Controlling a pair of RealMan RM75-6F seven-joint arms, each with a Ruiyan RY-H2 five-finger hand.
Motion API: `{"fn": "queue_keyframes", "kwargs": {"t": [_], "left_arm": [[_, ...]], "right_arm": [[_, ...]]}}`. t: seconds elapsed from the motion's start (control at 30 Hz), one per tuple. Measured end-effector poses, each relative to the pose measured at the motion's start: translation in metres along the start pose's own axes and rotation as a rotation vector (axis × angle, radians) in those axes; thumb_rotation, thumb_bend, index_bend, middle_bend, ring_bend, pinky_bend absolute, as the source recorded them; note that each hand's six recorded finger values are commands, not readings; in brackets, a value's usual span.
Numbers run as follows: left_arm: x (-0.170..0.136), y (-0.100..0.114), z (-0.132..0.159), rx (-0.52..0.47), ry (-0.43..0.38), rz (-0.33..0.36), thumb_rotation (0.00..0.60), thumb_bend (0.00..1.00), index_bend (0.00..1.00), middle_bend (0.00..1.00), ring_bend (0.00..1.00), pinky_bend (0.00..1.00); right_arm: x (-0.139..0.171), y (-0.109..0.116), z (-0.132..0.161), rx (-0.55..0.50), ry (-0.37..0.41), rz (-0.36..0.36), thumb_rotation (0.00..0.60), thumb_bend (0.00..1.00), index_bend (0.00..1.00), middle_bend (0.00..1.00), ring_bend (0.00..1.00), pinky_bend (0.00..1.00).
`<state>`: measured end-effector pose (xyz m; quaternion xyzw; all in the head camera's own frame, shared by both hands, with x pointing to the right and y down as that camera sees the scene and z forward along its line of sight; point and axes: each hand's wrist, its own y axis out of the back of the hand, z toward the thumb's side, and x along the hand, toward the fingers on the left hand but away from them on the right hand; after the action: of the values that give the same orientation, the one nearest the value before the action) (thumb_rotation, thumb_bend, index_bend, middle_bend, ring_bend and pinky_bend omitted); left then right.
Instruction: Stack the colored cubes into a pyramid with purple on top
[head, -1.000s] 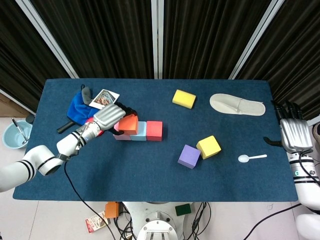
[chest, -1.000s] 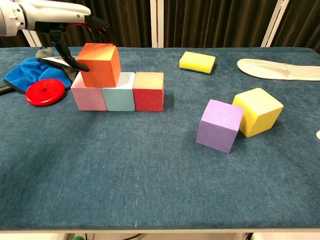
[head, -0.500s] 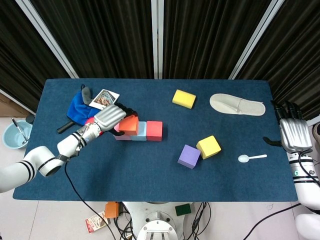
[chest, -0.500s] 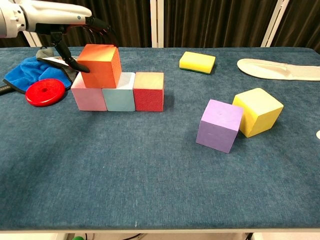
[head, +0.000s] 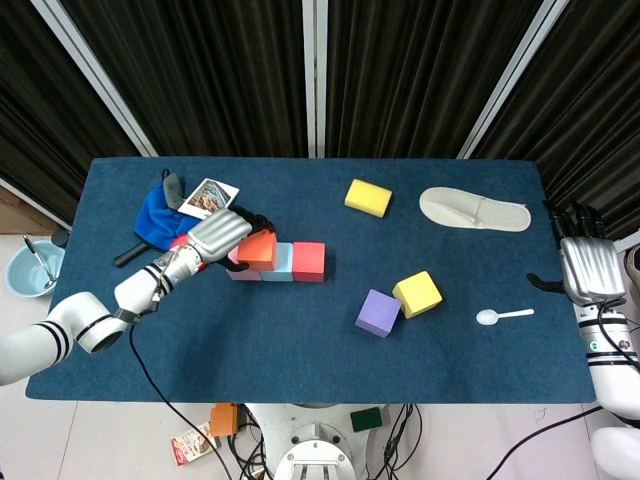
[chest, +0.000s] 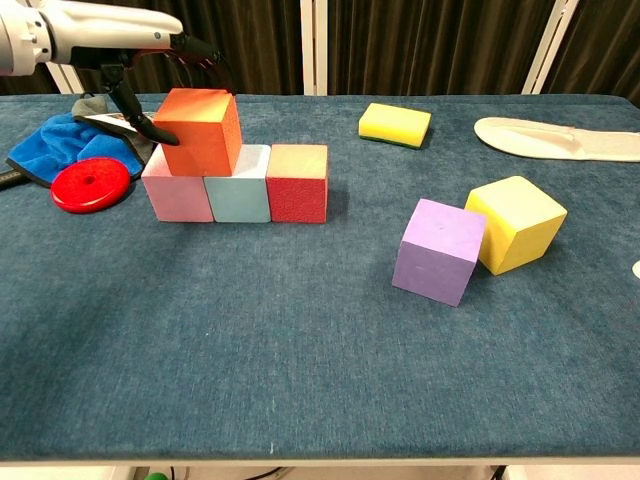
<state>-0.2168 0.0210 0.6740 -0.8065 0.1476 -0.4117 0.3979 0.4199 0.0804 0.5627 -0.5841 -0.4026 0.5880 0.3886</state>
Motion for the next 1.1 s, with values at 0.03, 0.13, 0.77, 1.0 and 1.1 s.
{"fn": "queue_keyframes", "kwargs": {"t": [0.03,0.13,0.77,1.0,1.1], "left_arm": [[0.0,-0.001,0.0,0.003,0.001,-0.004,0.575,0.18,0.22,0.19,0.24,0.25],[0.0,-0.001,-0.001,0.008,0.002,-0.01,0.55,0.18,0.21,0.17,0.23,0.24],[-0.02,0.016,-0.003,0.019,0.009,0.041,0.354,0.18,0.12,0.0,0.09,0.21],[-0.053,0.03,-0.025,0.061,0.098,0.112,0.431,0.17,0.12,0.02,0.09,0.19],[-0.073,0.03,-0.036,0.062,0.164,0.128,0.445,0.17,0.12,0.03,0.09,0.19]], "right_arm": [[0.0,0.0,0.0,-0.001,-0.001,-0.001,0.6,0.07,0.0,0.13,0.0,0.0],[0.0,0.0,-0.001,-0.003,-0.003,-0.002,0.6,0.07,0.0,0.13,0.0,0.0],[0.0,-0.012,0.007,0.001,0.037,0.05,0.6,0.07,0.0,0.13,0.0,0.0],[0.006,-0.048,0.028,0.049,0.16,0.203,0.6,0.05,0.09,0.16,0.0,0.0],[0.008,-0.069,0.038,0.087,0.223,0.268,0.6,0.04,0.12,0.18,0.0,0.0]]}}
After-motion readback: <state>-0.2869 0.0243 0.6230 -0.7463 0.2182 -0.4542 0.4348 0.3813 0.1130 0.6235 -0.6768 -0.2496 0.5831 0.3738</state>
